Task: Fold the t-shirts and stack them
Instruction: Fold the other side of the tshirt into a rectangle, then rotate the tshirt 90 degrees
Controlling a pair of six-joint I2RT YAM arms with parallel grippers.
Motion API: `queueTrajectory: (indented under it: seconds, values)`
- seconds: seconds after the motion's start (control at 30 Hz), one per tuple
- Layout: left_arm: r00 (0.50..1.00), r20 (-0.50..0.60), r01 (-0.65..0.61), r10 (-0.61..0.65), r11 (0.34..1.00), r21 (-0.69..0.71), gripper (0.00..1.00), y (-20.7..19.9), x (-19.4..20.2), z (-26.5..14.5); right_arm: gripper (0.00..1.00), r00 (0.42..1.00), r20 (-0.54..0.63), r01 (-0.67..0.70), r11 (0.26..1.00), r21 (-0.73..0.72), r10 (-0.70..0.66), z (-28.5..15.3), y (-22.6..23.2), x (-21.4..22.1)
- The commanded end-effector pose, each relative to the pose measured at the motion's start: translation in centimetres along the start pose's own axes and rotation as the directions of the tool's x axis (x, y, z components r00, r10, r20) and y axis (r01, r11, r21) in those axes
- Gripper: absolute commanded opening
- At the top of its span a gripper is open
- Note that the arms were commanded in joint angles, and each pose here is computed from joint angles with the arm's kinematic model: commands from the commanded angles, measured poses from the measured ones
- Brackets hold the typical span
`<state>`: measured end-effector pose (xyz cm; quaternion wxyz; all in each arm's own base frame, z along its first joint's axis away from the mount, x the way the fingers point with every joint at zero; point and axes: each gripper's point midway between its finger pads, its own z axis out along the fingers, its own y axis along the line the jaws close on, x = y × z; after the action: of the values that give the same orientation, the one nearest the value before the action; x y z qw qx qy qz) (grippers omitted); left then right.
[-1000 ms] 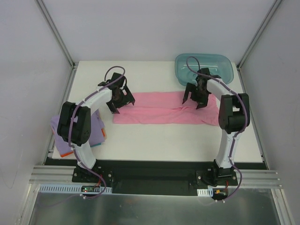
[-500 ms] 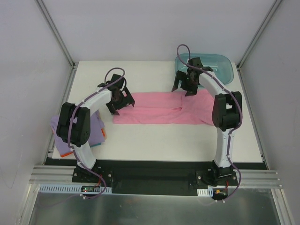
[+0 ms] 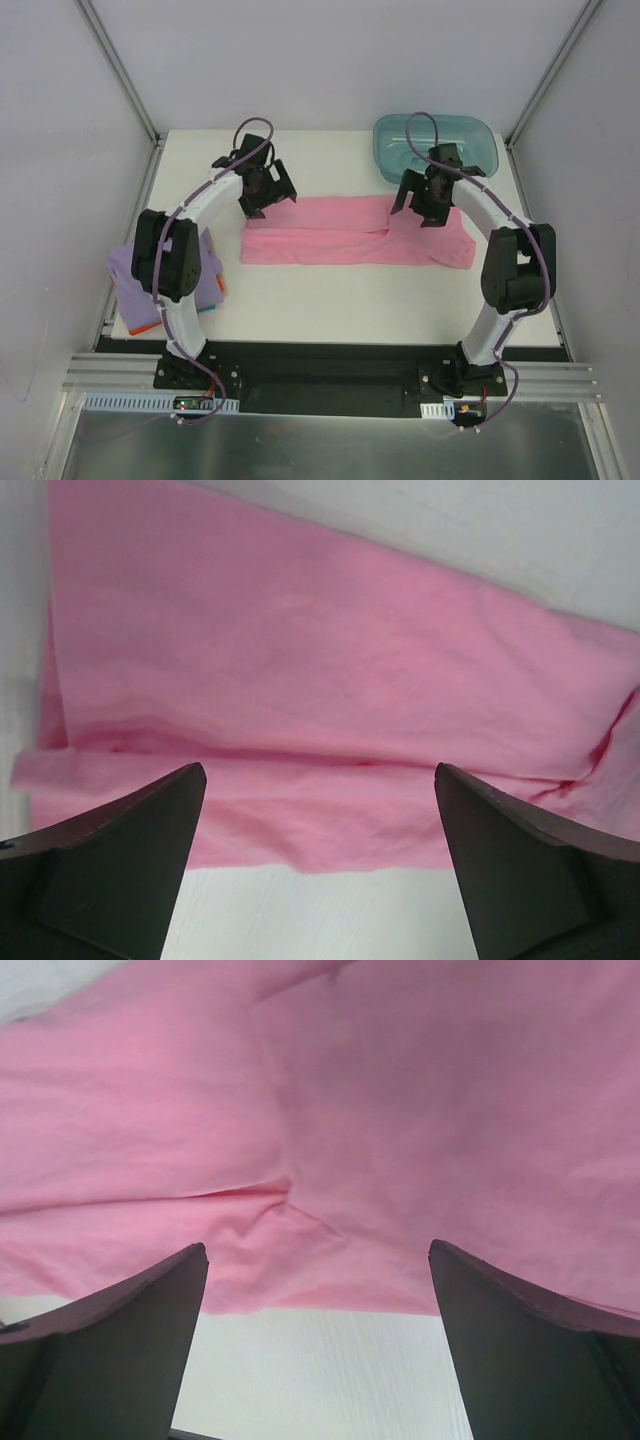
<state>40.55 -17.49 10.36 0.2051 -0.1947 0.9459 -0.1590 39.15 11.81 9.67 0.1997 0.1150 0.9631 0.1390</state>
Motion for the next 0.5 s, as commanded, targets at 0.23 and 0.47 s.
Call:
queueTrajectory:
  seconds: [0.23,0.47]
  values:
    - [0.994,-0.111,-0.011,-0.007,0.987,-0.161,0.99,3.6,4.3,5.2,0.97,0.992,-0.104,-0.067,0.998,-0.014,0.065,4.6,-1.8,0.4]
    - [0.987,-0.148,0.020,-0.060,0.966,-0.259,0.99,9.5,12.5,0.7,0.97,0.974,-0.216,0.050,0.995,-0.085,-0.067,7.3,3.6,3.6]
